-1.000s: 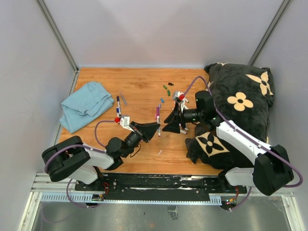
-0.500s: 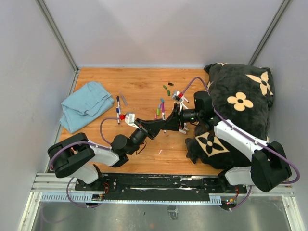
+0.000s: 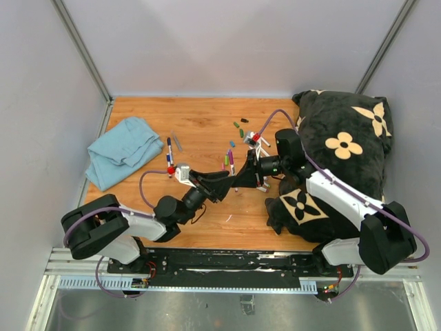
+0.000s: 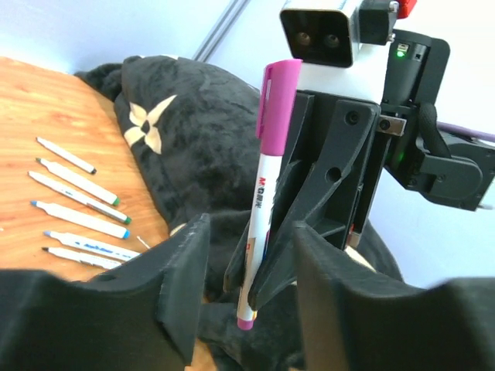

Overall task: Open the pen caps
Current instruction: Pick up the pen from the center of the board.

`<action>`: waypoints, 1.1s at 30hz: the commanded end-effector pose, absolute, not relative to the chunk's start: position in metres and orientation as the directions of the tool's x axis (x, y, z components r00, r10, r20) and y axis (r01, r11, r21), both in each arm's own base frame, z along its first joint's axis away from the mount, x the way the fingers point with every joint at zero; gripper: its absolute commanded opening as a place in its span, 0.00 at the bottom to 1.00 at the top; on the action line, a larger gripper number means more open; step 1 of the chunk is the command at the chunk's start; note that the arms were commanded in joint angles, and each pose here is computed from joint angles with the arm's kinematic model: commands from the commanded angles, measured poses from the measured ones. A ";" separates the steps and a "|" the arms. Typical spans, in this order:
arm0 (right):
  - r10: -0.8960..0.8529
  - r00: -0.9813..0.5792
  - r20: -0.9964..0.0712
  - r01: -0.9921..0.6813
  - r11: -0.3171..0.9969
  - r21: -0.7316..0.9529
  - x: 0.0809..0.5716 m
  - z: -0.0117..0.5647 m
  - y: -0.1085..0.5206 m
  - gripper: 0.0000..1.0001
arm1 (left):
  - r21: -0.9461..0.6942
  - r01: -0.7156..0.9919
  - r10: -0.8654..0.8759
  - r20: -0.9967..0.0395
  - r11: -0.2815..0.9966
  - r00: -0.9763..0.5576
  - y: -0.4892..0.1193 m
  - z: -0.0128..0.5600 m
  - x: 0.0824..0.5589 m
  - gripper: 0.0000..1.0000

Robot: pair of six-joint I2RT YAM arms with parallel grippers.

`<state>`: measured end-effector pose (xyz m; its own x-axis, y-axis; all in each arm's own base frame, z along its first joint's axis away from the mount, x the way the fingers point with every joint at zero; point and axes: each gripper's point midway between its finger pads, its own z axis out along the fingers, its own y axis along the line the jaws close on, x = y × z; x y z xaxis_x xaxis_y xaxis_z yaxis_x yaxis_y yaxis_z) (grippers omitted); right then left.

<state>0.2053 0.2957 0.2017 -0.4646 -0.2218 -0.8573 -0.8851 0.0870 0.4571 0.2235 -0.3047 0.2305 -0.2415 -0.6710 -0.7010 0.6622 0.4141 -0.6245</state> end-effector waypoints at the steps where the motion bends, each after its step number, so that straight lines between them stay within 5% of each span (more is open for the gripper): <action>1: -0.281 -0.368 -0.887 -0.916 -0.053 0.397 0.190 0.211 0.296 0.01 | -0.593 0.749 -0.800 -0.582 0.296 -0.145 -0.275 0.287 0.203 0.59; 5: -0.313 -0.322 -0.893 -0.924 -0.101 0.369 0.183 0.208 0.291 0.01 | -0.547 0.781 -0.785 -0.608 0.301 -0.123 -0.258 0.287 0.185 0.82; 9: -0.350 -0.304 -0.886 -0.924 -0.116 0.363 0.179 0.202 0.288 0.01 | -0.525 0.790 -0.739 -0.659 0.317 -0.141 -0.249 0.279 0.177 0.91; 18: -0.406 -0.238 -0.882 -0.954 -0.073 0.291 0.188 0.195 0.281 0.01 | -0.533 0.735 -0.571 -0.784 0.419 -0.242 -0.252 0.278 0.186 0.94; 33: -0.450 -0.232 -0.863 -0.963 -0.020 0.269 0.198 0.183 0.278 0.02 | -0.644 0.565 -0.534 -0.757 0.515 -0.376 -0.269 0.267 0.218 0.87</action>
<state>0.1949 0.2752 0.1806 -0.2605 -0.4360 -0.8614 -0.9548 -0.0157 0.2968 0.2057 -0.2709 0.2621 -0.3589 -0.5064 -0.7841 0.6294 0.4890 -0.6039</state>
